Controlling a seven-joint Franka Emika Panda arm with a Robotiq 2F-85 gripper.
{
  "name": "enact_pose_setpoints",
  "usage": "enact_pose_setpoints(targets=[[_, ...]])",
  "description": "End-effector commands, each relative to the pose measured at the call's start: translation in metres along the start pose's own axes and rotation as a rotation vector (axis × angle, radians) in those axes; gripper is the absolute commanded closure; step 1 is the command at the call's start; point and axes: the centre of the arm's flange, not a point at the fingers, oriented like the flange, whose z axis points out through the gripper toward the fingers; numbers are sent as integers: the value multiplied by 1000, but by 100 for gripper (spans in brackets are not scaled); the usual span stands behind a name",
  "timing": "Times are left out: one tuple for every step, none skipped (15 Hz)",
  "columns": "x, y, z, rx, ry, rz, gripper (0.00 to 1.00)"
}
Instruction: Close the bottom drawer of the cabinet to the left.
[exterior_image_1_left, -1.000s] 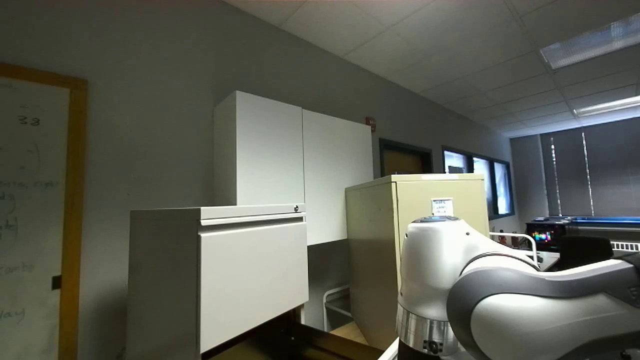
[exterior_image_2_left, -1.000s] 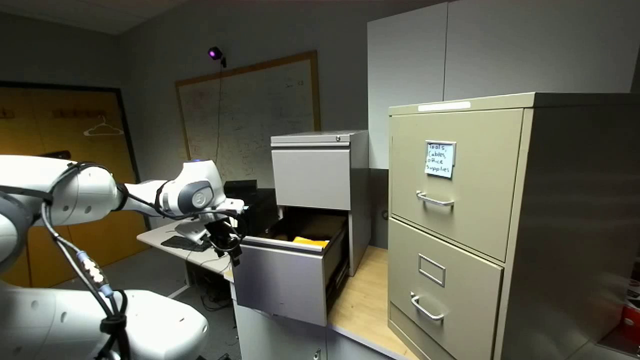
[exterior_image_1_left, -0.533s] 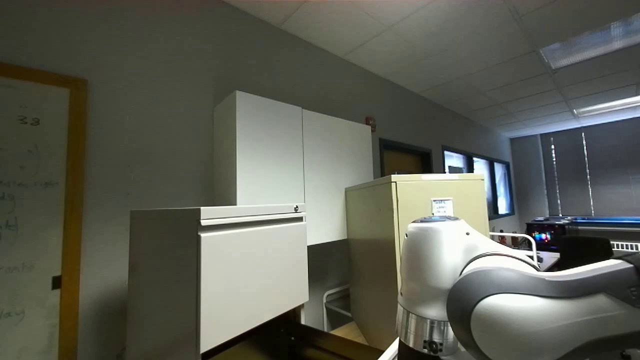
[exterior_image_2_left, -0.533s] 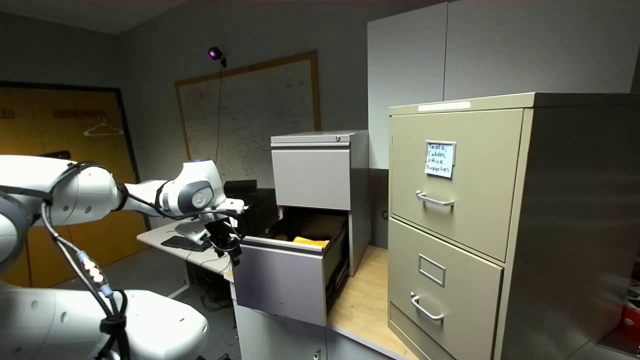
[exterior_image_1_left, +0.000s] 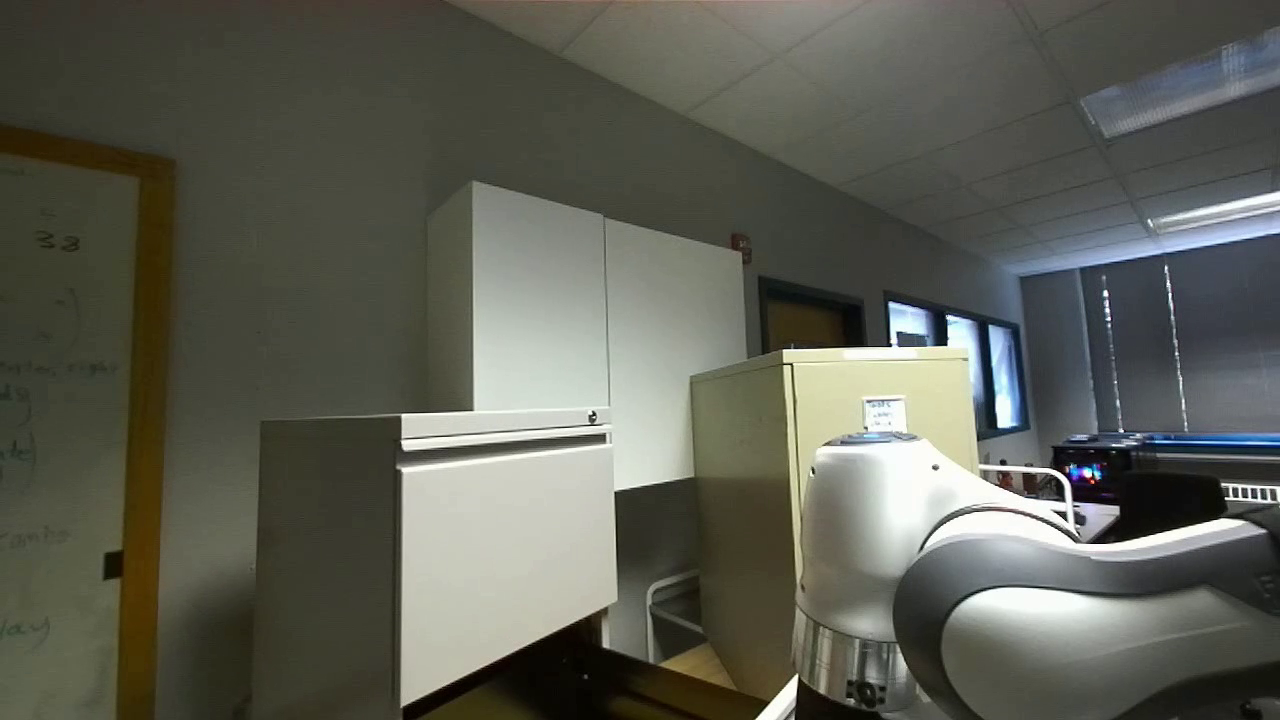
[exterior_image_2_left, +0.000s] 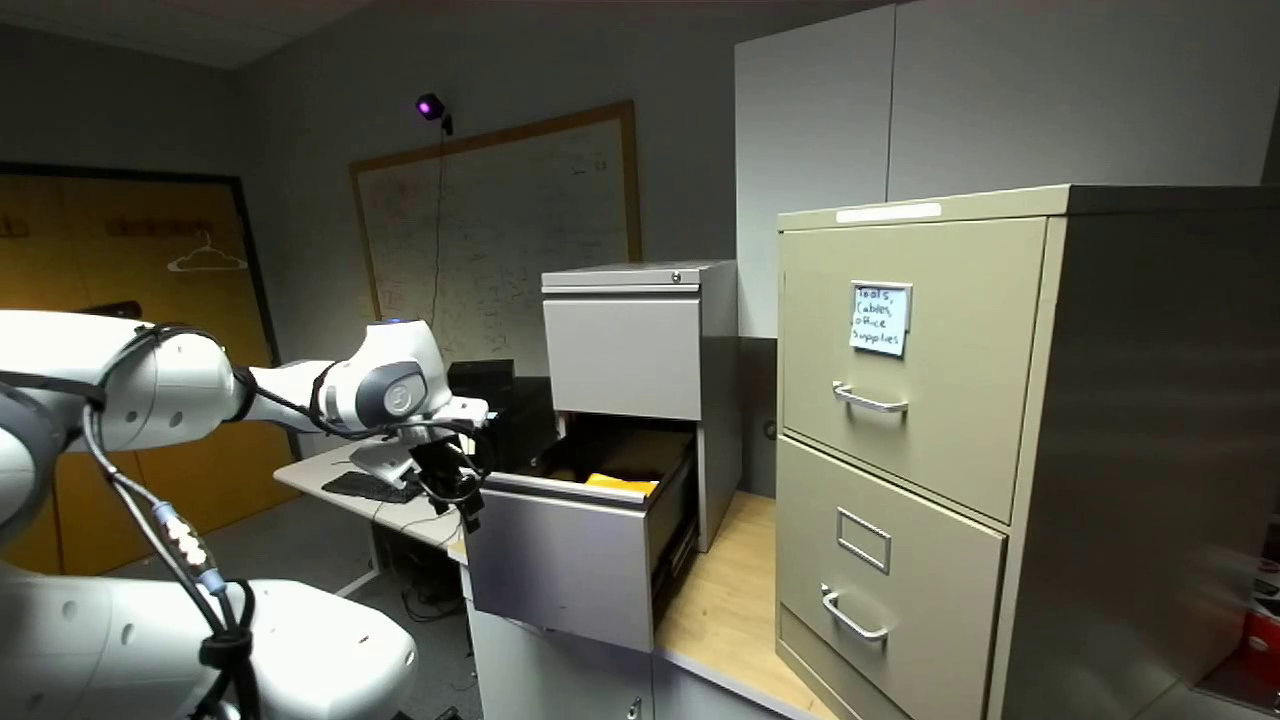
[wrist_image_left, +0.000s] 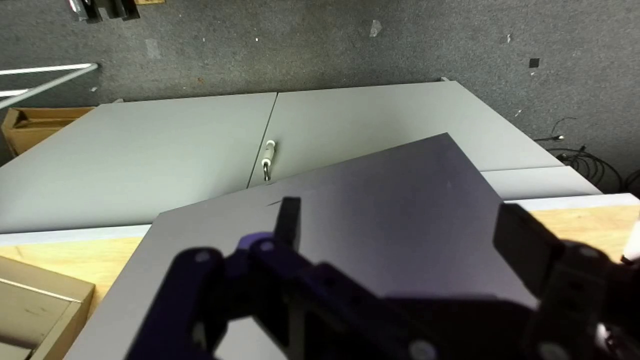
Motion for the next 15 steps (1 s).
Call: enact_pose_setpoints(targets=[[0, 0, 0, 0, 0, 0, 0], [0, 0, 0, 0, 0, 0, 0], [0, 0, 0, 0, 0, 0, 0], [0, 0, 0, 0, 0, 0, 0], [0, 0, 0, 0, 0, 0, 0], [0, 0, 0, 0, 0, 0, 0], [0, 0, 0, 0, 0, 0, 0], [0, 0, 0, 0, 0, 0, 0], [0, 0, 0, 2, 14, 14, 0], [0, -2, 0, 6, 26, 24, 0], [2, -5, 0, 6, 39, 31, 0], [6, -9, 0, 8, 48, 42, 0], [8, -13, -1, 13, 61, 50, 0], [10, -17, -1, 18, 76, 54, 0], [9, -20, -2, 20, 89, 53, 0]])
